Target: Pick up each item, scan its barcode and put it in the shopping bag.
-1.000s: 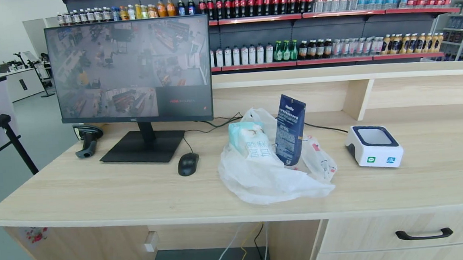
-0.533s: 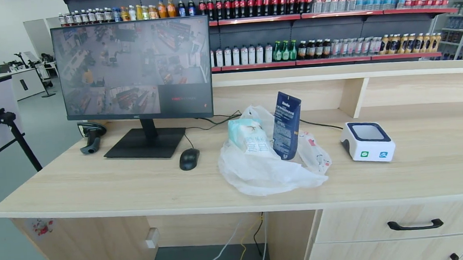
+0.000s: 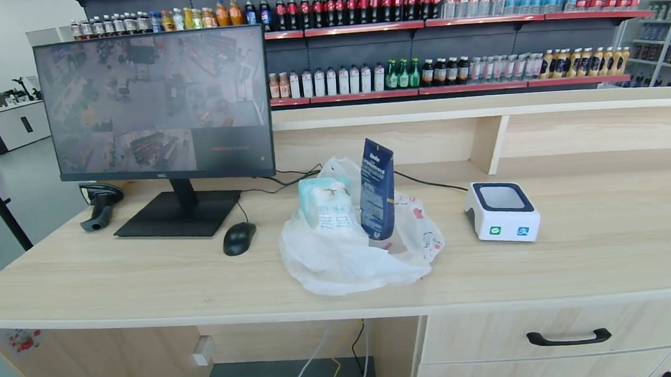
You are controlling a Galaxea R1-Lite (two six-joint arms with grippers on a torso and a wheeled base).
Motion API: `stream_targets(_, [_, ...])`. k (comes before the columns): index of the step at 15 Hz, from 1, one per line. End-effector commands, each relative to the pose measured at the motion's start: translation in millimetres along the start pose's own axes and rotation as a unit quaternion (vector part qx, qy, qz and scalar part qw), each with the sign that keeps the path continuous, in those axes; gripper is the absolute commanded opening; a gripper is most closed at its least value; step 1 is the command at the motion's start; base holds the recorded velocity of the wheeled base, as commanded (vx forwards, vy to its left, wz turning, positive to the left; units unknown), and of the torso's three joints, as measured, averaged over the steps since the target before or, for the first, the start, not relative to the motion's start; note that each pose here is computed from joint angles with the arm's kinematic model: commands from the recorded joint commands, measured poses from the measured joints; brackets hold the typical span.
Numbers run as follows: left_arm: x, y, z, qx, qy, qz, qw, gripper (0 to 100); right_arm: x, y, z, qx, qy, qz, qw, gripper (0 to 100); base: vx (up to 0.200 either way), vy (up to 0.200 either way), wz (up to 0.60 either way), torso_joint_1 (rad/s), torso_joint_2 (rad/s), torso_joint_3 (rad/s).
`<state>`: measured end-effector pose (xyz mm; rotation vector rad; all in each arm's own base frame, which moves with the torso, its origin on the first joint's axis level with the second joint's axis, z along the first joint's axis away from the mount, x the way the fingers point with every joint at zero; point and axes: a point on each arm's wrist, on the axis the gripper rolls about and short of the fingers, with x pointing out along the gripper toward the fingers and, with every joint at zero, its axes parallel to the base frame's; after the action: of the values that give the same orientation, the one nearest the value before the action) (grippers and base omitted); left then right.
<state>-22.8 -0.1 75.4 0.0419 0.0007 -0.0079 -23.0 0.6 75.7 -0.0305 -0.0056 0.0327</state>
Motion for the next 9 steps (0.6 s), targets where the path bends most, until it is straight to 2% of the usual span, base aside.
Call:
stream_targets(1, [0.0,0.0,0.0,0.001,0.000,0.000,1.0000,100,0.2,0.0,0.1,-0.001,0.001,0.001,1.000,100,0.000,-0.200,0.00,0.007,0.01,0.002])
stream_targets(9, [0.0,0.0,0.0,0.000,0.000,0.000,1.0000,100,0.2,0.0,0.1,0.000,0.001,0.001,1.000,100,0.000,-0.200,0.00,0.004,0.00,0.001])
